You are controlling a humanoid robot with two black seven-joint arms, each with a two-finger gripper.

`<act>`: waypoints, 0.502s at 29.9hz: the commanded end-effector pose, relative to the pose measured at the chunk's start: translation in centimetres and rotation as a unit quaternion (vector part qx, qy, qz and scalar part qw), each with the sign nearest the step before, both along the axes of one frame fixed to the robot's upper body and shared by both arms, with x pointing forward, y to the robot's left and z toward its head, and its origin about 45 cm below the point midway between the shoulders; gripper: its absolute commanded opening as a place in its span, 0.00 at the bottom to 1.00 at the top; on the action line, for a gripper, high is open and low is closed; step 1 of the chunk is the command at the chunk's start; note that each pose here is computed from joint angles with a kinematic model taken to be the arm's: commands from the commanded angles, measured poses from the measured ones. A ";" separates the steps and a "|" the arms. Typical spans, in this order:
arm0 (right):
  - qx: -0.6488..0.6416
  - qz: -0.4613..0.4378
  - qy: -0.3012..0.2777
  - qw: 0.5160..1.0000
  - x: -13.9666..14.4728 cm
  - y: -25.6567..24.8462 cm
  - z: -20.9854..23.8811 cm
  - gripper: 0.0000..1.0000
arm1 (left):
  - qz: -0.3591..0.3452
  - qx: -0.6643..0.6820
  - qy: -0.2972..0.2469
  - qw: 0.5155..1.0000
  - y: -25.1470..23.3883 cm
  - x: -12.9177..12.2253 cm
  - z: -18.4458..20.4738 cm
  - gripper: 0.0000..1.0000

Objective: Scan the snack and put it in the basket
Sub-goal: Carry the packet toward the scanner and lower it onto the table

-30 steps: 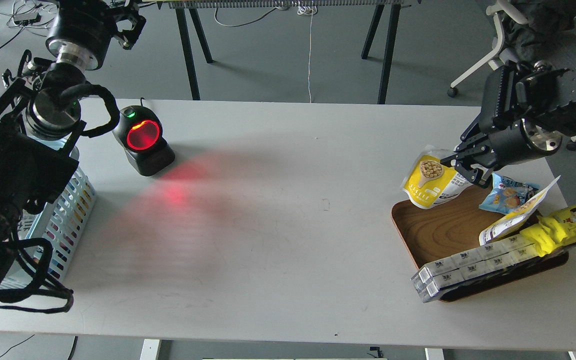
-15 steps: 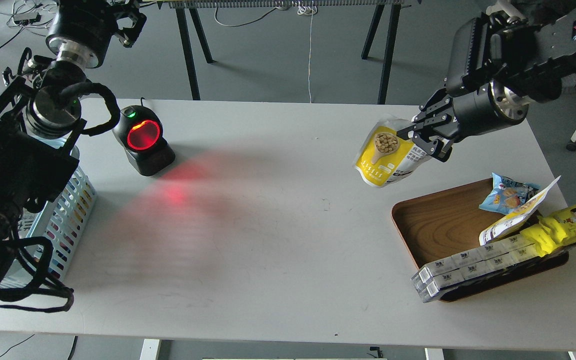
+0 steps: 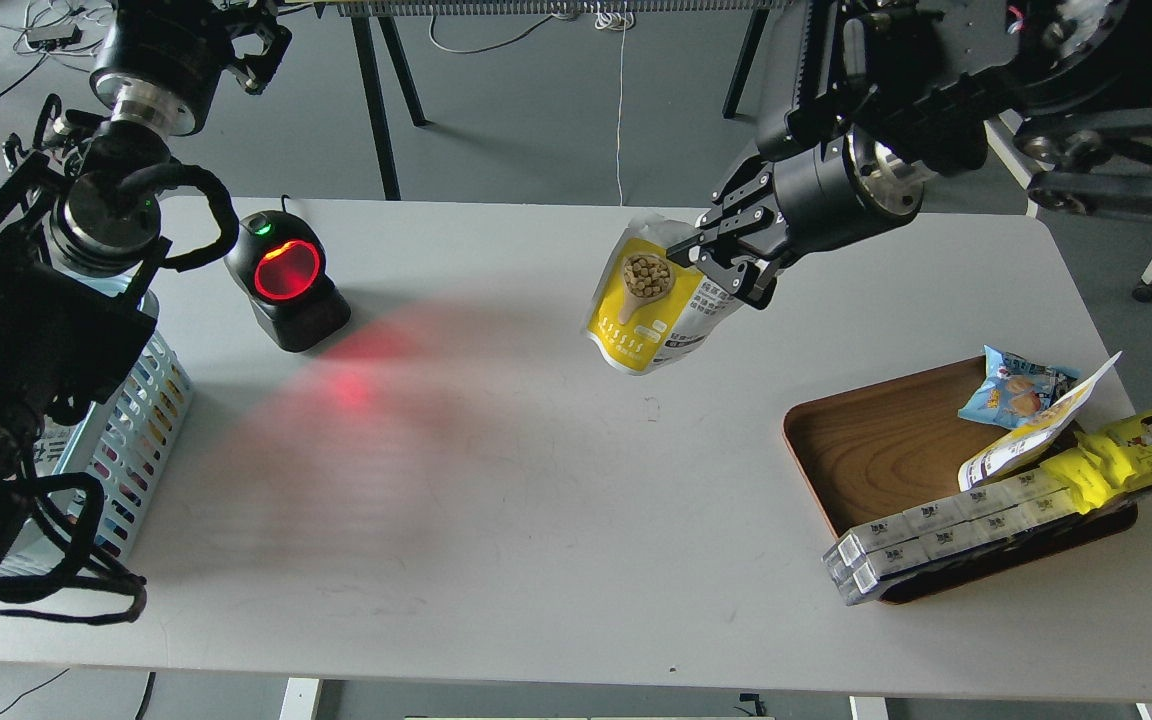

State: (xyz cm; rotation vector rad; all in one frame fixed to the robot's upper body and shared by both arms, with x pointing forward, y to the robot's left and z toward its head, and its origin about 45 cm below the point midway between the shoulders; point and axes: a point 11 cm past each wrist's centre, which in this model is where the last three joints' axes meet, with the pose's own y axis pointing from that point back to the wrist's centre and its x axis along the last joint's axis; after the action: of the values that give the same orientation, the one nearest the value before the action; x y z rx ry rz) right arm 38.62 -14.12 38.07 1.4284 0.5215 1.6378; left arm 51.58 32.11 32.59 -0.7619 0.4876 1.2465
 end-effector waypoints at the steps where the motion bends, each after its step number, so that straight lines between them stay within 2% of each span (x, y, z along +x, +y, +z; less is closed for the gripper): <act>1: 0.011 0.008 0.002 1.000 0.0 1.8 0.2 0.00 | -0.001 -0.001 0.002 1.000 -0.1 0.0 -0.2 1.00; 6: 0.042 0.006 0.026 0.999 -0.5 4.0 -0.3 0.00 | -0.001 -0.001 0.002 1.000 -0.1 0.0 -0.2 1.00; 9: 0.045 0.007 0.055 0.997 -1.2 5.0 -2.1 0.00 | -0.001 0.000 0.001 1.000 -0.1 0.0 -0.2 1.00; 15: 0.036 0.020 0.063 0.997 -0.8 7.3 -4.4 0.00 | 0.000 0.001 0.003 1.000 0.1 -0.1 -0.4 1.00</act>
State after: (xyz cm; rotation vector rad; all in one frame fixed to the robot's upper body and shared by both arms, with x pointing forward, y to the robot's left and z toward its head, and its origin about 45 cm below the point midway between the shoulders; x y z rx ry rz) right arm 37.62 -7.84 34.83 1.5893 0.5538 1.6190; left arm 51.50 32.07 32.27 -0.7592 0.4924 1.2471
